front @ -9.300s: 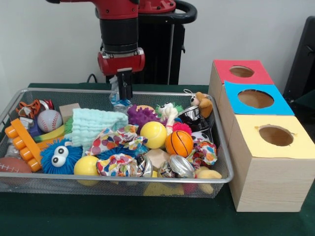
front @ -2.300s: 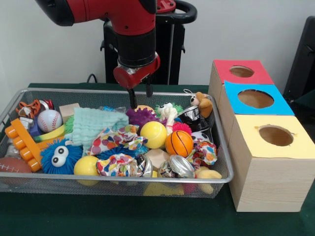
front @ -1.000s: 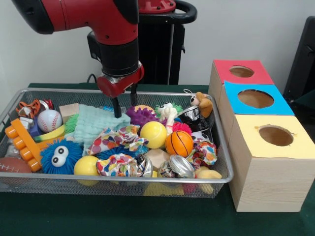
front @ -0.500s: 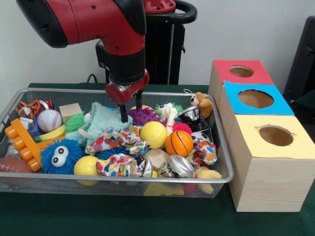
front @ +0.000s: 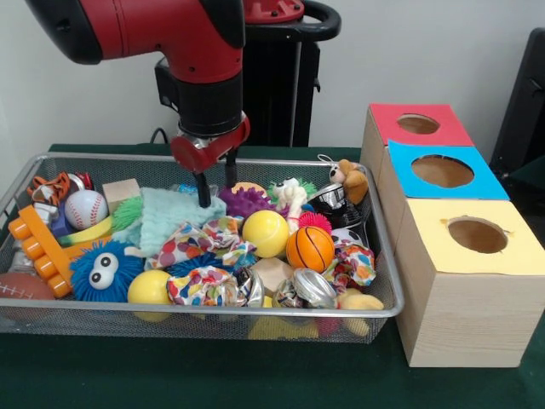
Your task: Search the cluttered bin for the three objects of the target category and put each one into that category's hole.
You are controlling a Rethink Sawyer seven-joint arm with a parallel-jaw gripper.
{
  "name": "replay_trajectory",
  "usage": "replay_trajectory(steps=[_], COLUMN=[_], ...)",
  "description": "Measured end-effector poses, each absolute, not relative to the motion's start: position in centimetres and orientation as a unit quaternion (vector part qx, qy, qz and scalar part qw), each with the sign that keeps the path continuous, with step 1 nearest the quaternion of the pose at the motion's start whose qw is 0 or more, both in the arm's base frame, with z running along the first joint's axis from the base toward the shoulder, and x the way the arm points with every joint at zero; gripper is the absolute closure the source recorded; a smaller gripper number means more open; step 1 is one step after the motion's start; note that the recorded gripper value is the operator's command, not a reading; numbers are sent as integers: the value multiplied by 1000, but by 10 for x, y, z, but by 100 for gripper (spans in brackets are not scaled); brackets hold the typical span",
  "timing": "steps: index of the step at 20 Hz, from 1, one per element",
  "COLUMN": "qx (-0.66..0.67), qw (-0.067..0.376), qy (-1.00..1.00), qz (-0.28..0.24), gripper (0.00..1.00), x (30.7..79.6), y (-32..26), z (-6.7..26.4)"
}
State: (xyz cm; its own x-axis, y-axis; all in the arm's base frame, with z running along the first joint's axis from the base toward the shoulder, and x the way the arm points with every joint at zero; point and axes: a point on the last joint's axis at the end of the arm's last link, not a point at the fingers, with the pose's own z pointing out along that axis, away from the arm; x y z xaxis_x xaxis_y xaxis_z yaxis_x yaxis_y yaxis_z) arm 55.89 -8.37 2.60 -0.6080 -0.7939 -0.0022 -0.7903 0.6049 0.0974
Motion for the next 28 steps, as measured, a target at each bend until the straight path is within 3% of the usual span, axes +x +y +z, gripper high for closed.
replay_trajectory(steps=[14, 28], qx=[430, 410], qw=[22, 13], qy=[-902, -911], qz=[-29, -36], gripper=[0, 0], x=[575, 646], y=[-88, -65], z=[55, 29])
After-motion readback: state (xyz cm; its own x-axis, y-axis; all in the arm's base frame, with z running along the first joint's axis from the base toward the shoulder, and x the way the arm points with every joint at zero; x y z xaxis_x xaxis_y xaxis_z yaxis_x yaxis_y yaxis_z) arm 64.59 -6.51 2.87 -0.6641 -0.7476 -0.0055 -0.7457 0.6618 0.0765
